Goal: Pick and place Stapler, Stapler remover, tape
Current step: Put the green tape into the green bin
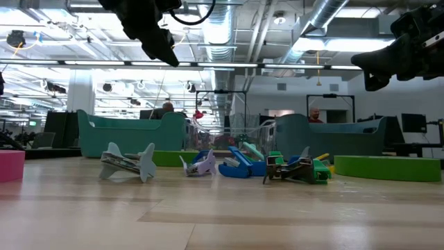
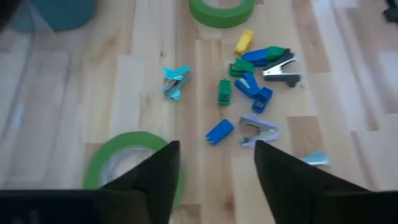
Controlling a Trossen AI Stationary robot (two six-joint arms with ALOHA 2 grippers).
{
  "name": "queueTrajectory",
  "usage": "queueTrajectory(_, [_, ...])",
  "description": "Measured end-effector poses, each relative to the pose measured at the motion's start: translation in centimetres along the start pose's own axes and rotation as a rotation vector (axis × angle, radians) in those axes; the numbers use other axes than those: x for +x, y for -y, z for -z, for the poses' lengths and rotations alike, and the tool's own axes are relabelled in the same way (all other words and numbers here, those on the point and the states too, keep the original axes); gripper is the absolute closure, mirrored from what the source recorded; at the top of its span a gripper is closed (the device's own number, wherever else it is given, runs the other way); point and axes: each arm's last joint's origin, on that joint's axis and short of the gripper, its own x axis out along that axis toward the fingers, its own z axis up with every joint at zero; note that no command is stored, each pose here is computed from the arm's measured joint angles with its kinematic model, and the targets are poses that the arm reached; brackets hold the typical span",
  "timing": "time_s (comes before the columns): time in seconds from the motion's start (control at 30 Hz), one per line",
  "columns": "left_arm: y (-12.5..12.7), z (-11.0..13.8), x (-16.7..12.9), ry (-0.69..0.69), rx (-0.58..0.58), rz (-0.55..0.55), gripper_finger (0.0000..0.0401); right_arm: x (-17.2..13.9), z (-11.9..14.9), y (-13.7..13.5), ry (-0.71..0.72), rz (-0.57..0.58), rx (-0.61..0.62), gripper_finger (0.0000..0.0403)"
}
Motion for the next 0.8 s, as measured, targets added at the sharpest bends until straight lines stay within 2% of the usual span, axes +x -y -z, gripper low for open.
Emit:
queueTrajectory(0.17, [-0.3,0.0,0.0,-0.005,0.029,-0.090,0.0138,0.0,0.0,0.0,0.000,0.000,0.000,0.0403])
queueTrajectory(0.3, [-0.3,0.1,0.5,-0.025,0.029,-0.103,0.0112,0.0,0.0,0.0,0.000,0.000,0.000,0.0403])
queueTrajectory(0.6, [0.2,0.6,2.9,-0.107,0.048,-0.085,0.0110,0.0,0.0,0.0,0.000,0.000,0.000,0.0403])
queueTrajectory(0.8, [0.5,2.3,4.3,-0.162,0.055,-0.076,0.0111,0.0,0.0,0.0,0.000,0.000,0.000,0.0403])
